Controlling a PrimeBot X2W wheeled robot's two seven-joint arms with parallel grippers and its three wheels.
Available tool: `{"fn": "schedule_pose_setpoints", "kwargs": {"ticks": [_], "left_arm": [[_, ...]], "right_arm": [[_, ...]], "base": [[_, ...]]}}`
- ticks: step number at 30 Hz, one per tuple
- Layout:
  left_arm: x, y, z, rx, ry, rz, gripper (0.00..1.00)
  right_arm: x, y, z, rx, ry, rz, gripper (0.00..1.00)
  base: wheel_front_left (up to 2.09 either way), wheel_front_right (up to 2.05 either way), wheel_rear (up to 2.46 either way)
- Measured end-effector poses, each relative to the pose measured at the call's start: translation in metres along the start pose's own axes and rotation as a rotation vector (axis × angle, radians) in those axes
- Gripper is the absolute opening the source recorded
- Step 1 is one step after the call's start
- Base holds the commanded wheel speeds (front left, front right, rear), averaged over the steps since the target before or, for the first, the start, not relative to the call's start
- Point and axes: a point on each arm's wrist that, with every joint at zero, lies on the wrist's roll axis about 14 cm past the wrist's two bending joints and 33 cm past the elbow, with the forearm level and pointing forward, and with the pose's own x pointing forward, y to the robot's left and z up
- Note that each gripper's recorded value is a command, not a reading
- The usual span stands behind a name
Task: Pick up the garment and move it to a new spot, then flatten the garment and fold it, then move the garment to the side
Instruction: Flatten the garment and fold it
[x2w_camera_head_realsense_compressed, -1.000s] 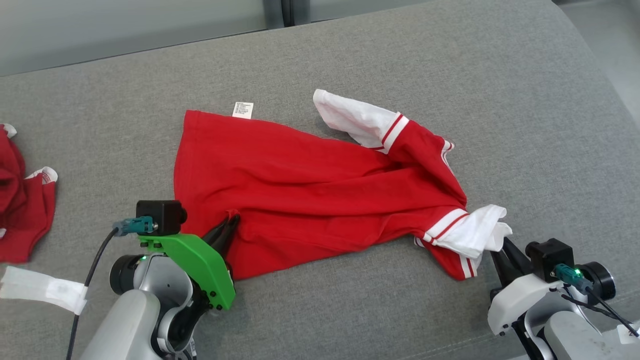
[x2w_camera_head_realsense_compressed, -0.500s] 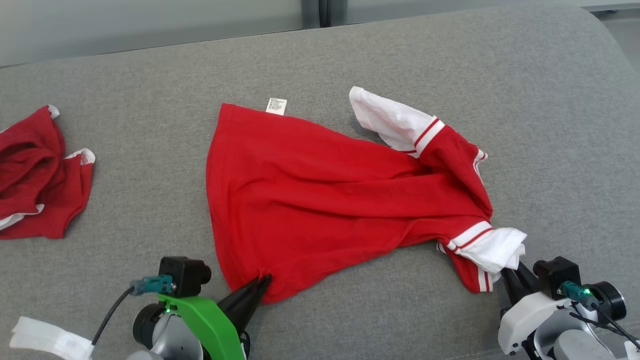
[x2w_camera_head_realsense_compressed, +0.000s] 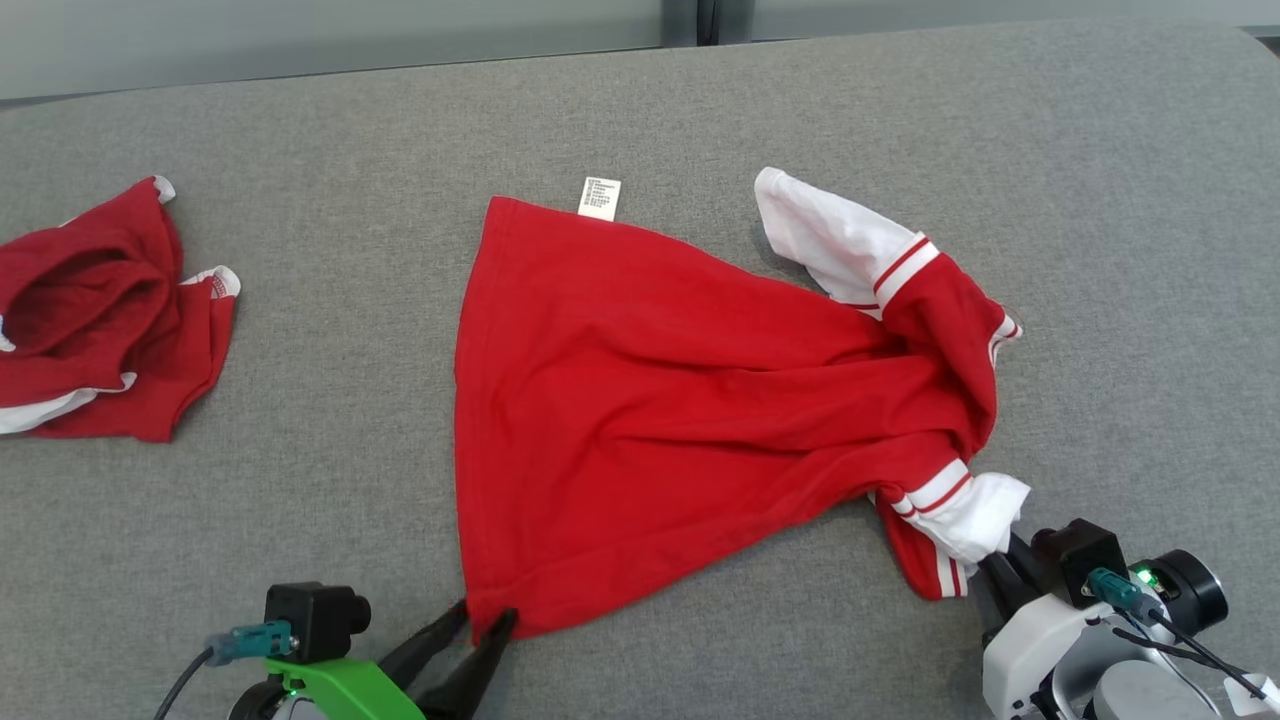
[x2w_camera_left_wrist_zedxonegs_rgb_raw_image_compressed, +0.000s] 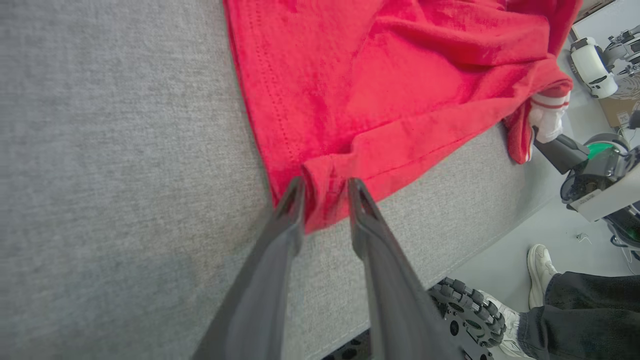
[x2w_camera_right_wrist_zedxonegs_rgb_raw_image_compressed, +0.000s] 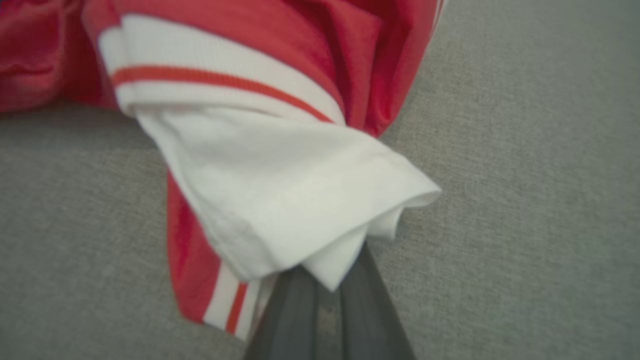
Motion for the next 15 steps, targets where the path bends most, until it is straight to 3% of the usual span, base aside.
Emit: {"fn": "schedule_pose_setpoints", "kwargs": {"ticks": [1,2,15], "left_arm": [[-0.001,0.001,-0.001,-0.004,0.002,0.002,1.0],[-0.001,0.001,-0.002,-0.007,0.005,0.003,1.0],[-0.005,0.018,-0.003,-0.018,0.013,0.062,1.0]], "right_arm": [[0.0,0.0,0.0,-0.007,0.001,0.001,0.9],[0.0,0.0,0.0,-0.014,0.002,0.003,1.0],[-0.007,-0.007,0.006,-0.053,-0.012,-0.001,1.0]], "base": [[0.0,0.0,0.0],[0.0,0.0,0.0],[0.0,0.0,0.0]]}}
